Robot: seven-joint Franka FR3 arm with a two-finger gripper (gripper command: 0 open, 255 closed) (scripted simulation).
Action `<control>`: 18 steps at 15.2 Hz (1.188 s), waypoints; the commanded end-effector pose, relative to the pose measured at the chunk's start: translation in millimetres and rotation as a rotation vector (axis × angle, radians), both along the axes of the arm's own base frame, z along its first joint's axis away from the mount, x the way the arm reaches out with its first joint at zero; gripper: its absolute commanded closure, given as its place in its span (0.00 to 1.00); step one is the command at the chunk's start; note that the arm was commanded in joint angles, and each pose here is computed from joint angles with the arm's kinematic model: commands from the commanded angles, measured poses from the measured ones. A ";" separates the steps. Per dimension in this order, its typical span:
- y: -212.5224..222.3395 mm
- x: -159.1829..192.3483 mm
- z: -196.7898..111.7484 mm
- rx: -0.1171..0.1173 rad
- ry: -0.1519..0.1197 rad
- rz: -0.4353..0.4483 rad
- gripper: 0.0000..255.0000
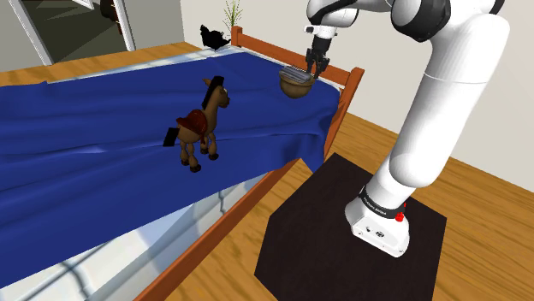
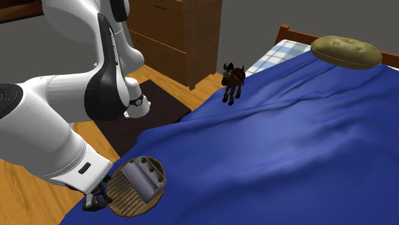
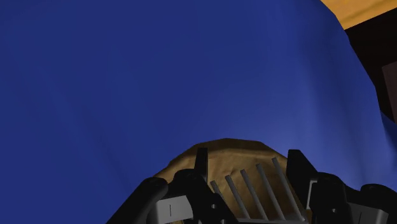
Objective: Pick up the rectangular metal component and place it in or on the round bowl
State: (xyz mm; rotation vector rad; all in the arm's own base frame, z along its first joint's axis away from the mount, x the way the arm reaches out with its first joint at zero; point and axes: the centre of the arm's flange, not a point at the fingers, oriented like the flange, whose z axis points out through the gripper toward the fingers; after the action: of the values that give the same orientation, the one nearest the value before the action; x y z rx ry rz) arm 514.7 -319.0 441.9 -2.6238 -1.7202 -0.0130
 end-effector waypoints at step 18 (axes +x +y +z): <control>0.4 0.1 48.9 0.001 0.002 0.001 0.00</control>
State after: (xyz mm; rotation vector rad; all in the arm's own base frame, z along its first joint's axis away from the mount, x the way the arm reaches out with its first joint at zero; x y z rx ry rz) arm 514.8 -318.6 490.7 -2.6212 -1.7203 -0.0116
